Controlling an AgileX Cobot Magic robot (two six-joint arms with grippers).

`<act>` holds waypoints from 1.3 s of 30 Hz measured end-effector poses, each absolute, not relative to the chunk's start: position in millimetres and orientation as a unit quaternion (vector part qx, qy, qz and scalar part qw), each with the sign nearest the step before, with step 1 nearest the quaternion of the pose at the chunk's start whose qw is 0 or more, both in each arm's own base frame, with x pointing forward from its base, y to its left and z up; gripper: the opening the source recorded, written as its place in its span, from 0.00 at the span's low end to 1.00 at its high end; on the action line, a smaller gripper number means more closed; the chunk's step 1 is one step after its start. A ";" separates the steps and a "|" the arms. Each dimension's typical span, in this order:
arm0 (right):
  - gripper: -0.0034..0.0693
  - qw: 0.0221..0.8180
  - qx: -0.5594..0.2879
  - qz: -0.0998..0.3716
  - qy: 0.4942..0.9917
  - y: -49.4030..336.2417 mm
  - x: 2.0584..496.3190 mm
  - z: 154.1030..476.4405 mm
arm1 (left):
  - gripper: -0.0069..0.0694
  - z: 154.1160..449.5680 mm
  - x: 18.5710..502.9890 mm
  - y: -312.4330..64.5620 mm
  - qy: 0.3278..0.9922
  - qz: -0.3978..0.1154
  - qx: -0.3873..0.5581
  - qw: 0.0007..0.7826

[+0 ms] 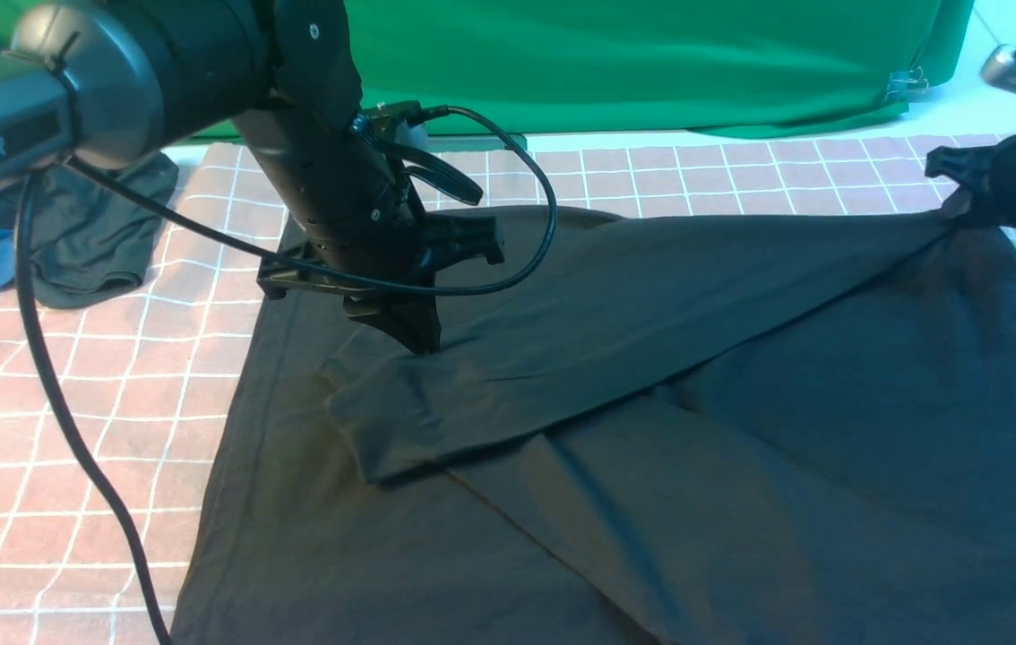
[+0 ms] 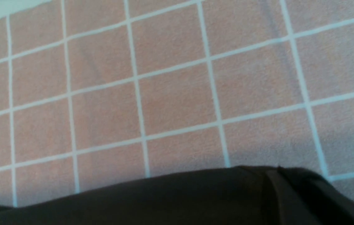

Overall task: Fold a long-sleeved shirt over a pink coffee tablecloth.
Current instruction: 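Grasp the near edge of the shirt at its hem and shoulder corners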

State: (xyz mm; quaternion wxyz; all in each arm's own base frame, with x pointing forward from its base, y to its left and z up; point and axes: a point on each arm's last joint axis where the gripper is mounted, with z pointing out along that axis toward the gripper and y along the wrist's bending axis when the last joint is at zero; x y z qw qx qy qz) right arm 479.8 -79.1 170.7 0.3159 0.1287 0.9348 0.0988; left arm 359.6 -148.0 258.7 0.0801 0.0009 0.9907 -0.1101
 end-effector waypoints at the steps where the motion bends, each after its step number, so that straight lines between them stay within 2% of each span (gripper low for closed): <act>1: 0.12 0.319 0.129 0.097 0.934 -79.5 480.3 171.0 | 0.11 258.7 359.6 -148.0 0.991 -0.110 0.001 0.080; 5: 0.12 0.332 0.129 0.091 0.930 -80.8 482.0 172.3 | 0.11 258.7 359.6 -148.0 0.991 -0.110 0.001 0.080; 8: 0.17 0.337 0.130 0.089 0.928 -81.4 482.7 172.8 | 0.11 258.6 359.9 -147.5 0.991 -0.107 0.002 0.082; 10: 0.28 0.334 0.125 0.086 0.930 -81.4 482.0 173.2 | 0.11 259.4 359.8 -146.4 0.991 -0.100 0.001 0.084; 12: 0.43 0.322 0.107 0.077 0.937 -81.2 478.2 178.2 | 0.11 264.3 358.4 -143.9 0.991 -0.093 0.001 0.093; 13: 0.46 0.318 0.100 0.073 0.940 -81.1 476.4 181.2 | 0.11 268.2 357.2 -142.7 0.991 -0.091 0.001 0.098; 14: 0.54 0.310 0.088 0.067 0.944 -80.7 472.1 189.2 | 0.11 276.1 354.5 -140.7 0.990 -0.090 -0.002 0.108; 16: 0.61 0.295 0.068 0.052 0.952 -80.3 461.7 209.9 | 0.11 291.7 347.6 -135.9 0.988 -0.085 -0.010 0.127; 18: 0.58 0.282 0.054 0.039 0.957 -79.7 448.8 234.1 | 0.11 306.9 335.6 -129.8 0.987 -0.082 -0.018 0.138; 20: 0.46 0.267 0.039 0.037 0.962 -76.3 432.0 261.6 | 0.11 320.0 317.8 -121.7 0.985 -0.081 -0.031 0.150; 22: 0.26 0.259 0.020 0.038 0.965 -71.4 411.2 293.3 | 0.11 320.9 294.8 -112.3 0.984 -0.080 -0.051 0.151; 24: 0.14 0.260 0.007 0.048 0.964 -64.4 389.4 323.3 | 0.11 310.5 269.9 -102.9 0.985 -0.075 -0.078 0.132; 25: 0.13 0.265 0.006 0.050 0.963 -63.0 385.5 329.4 | 0.11 305.0 266.0 -101.4 0.986 -0.072 -0.084 0.123; 26: 0.10 0.271 -0.003 0.061 0.961 -56.6 366.6 349.1 | 0.11 291.3 243.8 -93.0 0.987 -0.063 -0.108 0.099; 27: 0.10 0.268 -0.004 0.063 0.961 -56.1 366.1 348.0 | 0.11 293.2 242.6 -92.6 0.987 -0.065 -0.108 0.100; 29: 0.10 0.287 -0.022 0.085 0.954 -44.2 334.3 374.2 | 0.11 268.7 212.2 -81.2 0.987 -0.050 -0.138 0.068; 35: 0.10 0.305 -0.047 0.108 0.945 -25.1 287.7 389.3 | 0.14 231.8 174.6 -66.8 0.988 -0.022 -0.153 0.020; 39: 0.10 0.296 -0.090 0.117 0.944 -4.6 266.8 382.8 | 0.30 207.4 159.7 -60.0 0.988 0.003 -0.153 -0.010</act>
